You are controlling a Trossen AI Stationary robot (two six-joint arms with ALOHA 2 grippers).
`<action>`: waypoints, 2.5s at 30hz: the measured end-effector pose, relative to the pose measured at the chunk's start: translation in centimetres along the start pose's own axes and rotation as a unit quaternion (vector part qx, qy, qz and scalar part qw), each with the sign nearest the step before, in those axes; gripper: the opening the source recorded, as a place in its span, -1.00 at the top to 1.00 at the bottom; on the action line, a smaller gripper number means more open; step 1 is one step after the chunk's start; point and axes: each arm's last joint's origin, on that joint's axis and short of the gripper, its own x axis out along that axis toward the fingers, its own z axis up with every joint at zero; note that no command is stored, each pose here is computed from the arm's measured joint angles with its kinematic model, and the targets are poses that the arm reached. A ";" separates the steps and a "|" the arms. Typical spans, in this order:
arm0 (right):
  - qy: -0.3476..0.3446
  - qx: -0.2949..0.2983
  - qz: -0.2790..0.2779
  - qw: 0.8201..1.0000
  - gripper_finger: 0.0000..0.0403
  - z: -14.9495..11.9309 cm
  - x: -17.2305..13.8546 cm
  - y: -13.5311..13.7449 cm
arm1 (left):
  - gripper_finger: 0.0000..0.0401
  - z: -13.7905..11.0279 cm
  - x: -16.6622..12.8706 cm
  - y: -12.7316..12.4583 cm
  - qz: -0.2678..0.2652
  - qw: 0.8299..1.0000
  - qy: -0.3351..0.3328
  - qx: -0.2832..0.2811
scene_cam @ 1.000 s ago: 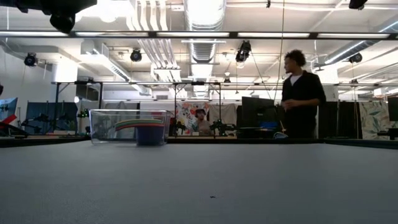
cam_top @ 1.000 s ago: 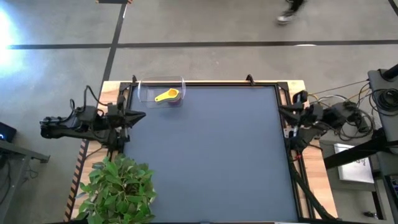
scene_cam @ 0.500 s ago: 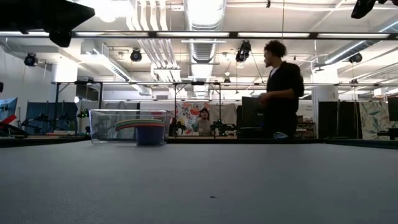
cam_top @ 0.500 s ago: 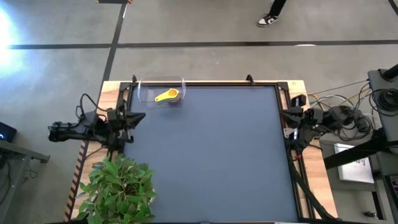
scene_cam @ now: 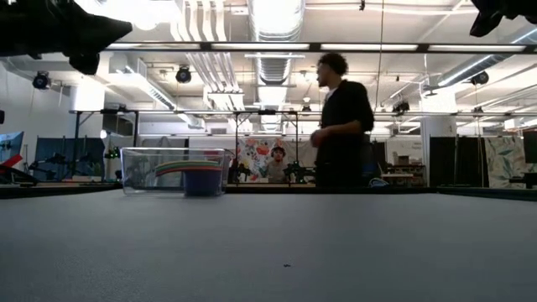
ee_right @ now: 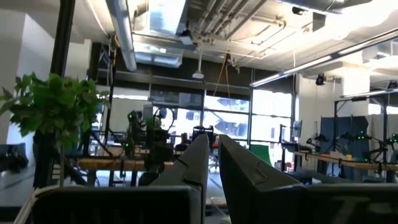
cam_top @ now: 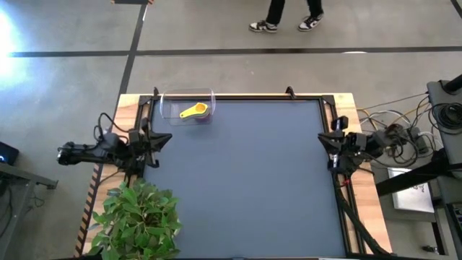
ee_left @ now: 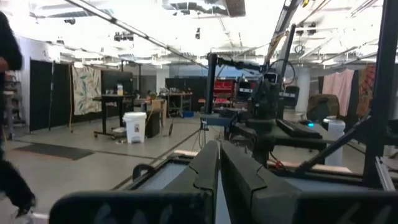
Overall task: Nest measuring cups in basket
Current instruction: Return to Home Position
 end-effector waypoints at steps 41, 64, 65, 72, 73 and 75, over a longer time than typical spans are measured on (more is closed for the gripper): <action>0.100 -0.004 0.018 0.995 0.86 -6.4 -0.9 2.0 | 1.00 -5.1 -0.1 -0.3 -0.003 0.996 0.094 -0.003; 0.214 -0.008 0.025 0.976 0.86 -8.8 -1.5 2.5 | 1.00 -5.7 0.2 -0.6 -0.034 0.991 0.127 -0.014; 0.214 -0.008 0.025 0.976 0.86 -8.8 -1.5 2.5 | 1.00 -5.7 0.2 -0.7 -0.041 0.991 0.127 -0.011; 0.214 -0.016 0.027 0.976 0.86 -8.8 -1.5 2.5 | 1.00 -5.6 0.2 -0.7 -0.045 0.991 0.127 -0.011; 0.214 -0.008 0.026 0.976 0.86 -8.8 -1.5 2.5 | 1.00 -5.6 0.2 -0.7 -0.044 0.991 0.129 -0.013; 0.215 0.002 0.024 0.976 0.86 -8.9 -1.5 2.5 | 1.00 -5.7 0.2 -0.7 -0.043 0.990 0.132 -0.019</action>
